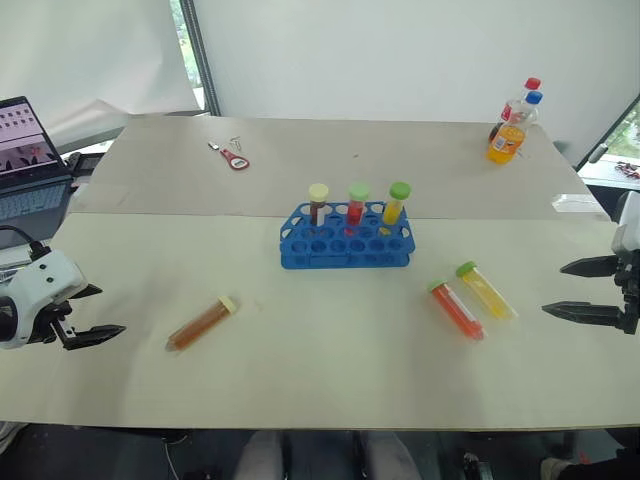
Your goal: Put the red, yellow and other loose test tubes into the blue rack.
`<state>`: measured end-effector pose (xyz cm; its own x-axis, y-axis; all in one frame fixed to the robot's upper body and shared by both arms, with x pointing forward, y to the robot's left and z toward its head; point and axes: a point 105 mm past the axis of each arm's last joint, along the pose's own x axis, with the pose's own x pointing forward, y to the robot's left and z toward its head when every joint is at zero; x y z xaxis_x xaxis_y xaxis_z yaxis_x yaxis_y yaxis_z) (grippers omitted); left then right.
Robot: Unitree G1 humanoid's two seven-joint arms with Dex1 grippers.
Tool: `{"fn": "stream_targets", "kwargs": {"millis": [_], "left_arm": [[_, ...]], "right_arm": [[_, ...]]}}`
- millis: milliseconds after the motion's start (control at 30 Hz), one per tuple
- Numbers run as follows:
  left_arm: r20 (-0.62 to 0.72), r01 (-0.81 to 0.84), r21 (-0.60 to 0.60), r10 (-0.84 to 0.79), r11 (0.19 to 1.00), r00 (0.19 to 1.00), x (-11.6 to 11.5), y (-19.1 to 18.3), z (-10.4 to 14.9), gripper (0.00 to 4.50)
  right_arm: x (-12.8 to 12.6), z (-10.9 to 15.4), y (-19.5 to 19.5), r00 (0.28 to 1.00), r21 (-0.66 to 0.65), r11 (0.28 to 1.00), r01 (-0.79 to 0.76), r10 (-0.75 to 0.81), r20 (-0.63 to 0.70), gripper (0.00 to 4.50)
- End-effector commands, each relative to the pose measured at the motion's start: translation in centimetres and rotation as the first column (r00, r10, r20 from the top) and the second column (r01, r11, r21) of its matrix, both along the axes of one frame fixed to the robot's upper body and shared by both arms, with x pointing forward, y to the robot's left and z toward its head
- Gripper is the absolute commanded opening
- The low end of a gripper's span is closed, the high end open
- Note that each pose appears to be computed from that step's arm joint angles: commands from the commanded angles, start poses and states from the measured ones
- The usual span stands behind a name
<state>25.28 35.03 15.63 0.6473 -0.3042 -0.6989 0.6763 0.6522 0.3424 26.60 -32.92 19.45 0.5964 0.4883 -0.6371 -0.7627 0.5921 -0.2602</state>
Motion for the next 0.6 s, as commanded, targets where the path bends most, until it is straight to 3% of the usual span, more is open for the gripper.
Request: {"fn": "stream_targets", "kwargs": {"millis": [33, 300, 433, 600], "left_arm": [[0.054, -0.009, -0.018, 0.01, 1.0, 0.998, 0.1, 0.1, 1.4, 4.42], [0.195, -0.031, -0.058, 0.041, 0.998, 0.98, 1.5, 0.3, 3.4, 4.42], [0.211, 0.212, -0.075, -0.192, 0.975, 0.959, 2.5, -6.6, 4.8, 4.42], [0.212, 0.492, -0.149, -0.458, 0.858, 0.863, 1.6, -14.9, 5.7, 4.42]], "right_arm": [[0.4, 1.4, -0.3, 0.998, -0.002, 1.0, -0.002, 0.002, 0.071, 4.5], [1.0, 2.0, -1.9, 0.984, 0.054, 0.996, 0.076, -0.084, 0.159, 4.5], [1.4, 2.7, -1.0, 0.978, 0.077, 0.994, 0.079, -0.092, 0.186, 4.5], [3.4, 2.5, 2.1, 0.987, 0.019, 0.998, 0.055, -0.057, 0.147, 4.5]]}}
